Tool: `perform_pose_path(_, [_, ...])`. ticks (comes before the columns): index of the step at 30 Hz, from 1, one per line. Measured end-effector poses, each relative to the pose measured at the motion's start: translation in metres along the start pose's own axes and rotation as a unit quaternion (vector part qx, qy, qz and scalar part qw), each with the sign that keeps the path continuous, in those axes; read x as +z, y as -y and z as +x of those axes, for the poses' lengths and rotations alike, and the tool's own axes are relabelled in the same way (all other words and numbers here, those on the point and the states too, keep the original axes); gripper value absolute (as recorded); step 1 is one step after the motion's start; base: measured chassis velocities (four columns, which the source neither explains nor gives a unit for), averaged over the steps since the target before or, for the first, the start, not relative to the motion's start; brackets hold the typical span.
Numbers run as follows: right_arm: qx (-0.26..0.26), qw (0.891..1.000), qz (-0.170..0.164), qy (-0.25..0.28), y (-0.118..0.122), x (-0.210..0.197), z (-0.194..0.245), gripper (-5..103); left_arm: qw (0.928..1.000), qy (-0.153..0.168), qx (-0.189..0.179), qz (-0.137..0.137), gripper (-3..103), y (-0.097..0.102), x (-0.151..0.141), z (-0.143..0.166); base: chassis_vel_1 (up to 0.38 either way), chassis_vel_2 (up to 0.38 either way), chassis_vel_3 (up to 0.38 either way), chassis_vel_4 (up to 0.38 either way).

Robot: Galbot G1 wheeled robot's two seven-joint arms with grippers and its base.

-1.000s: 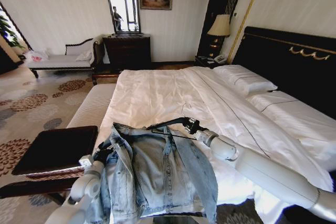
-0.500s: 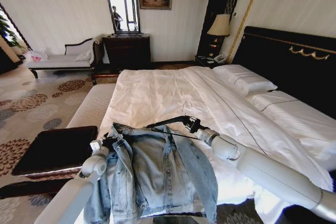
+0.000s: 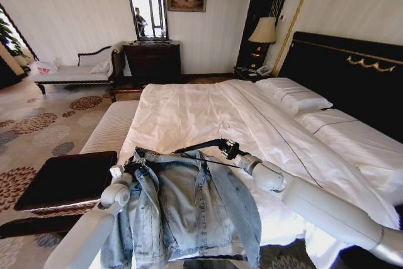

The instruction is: Pick up the clothes from the bed and hang them on the clothes hanger.

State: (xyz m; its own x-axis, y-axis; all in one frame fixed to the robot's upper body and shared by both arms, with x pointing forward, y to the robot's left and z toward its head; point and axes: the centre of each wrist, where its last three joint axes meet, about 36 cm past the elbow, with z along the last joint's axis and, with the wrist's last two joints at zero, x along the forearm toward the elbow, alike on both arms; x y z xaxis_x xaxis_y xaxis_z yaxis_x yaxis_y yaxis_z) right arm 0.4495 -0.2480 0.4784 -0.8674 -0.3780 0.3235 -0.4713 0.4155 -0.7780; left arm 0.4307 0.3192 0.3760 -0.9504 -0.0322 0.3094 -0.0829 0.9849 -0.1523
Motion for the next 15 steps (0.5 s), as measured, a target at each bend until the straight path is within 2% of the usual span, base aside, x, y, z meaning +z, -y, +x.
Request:
perform_pose_path(1, [-0.001,1.000,0.000,0.000,0.000,0.000,0.000,36,1.0000,0.000,0.001,0.000,49,0.001,0.000,-0.001,0.000,0.000,0.000,0.000])
perform_pose_path(3, [-0.001,1.000,0.000,0.000,-0.001,0.000,0.000,36,1.0000,0.000,0.002,0.000,49,0.001,-0.001,-0.001,0.000,0.000,0.000,0.000])
perform_pose_path(5, [-0.002,1.000,0.001,-0.001,-0.001,0.000,0.000,36,1.0000,0.004,0.004,0.001,39,0.003,-0.002,0.000,0.000,0.000,0.000,0.000])
perform_pose_path(7, [-0.002,1.000,0.001,-0.002,-0.001,0.000,0.000,36,1.0000,0.004,0.004,0.001,39,0.003,-0.002,0.000,0.000,0.000,0.000,0.000])
perform_pose_path(8, [-0.004,1.000,0.002,-0.002,-0.002,0.001,0.000,36,1.0000,0.008,0.006,0.001,28,0.004,-0.002,0.001,0.000,0.000,0.000,0.000])
perform_pose_path(9, [-0.004,1.000,0.002,-0.001,-0.002,0.000,0.000,36,0.9999,0.009,0.007,0.001,28,0.005,-0.002,0.002,0.000,0.000,0.000,0.000])
perform_pose_path(11, [-0.005,1.000,0.003,0.000,-0.002,-0.001,0.000,36,0.9999,0.011,0.009,-0.001,18,0.005,-0.002,0.004,0.000,0.000,0.000,0.000])
perform_pose_path(12, [-0.005,1.000,0.003,0.000,-0.002,-0.001,0.000,36,0.9999,0.011,0.009,-0.001,18,0.005,-0.002,0.004,0.000,0.000,0.000,0.000])
perform_pose_path(14, [-0.008,1.000,0.004,0.000,-0.003,-0.003,-0.002,36,0.9998,0.015,0.013,-0.004,7,0.006,-0.005,0.008,0.000,0.000,0.000,0.000])
perform_pose_path(15, [-0.009,1.000,0.005,0.000,-0.003,-0.004,-0.002,36,0.9997,0.017,0.015,-0.005,7,0.007,-0.006,0.010,0.000,0.000,0.000,0.000])
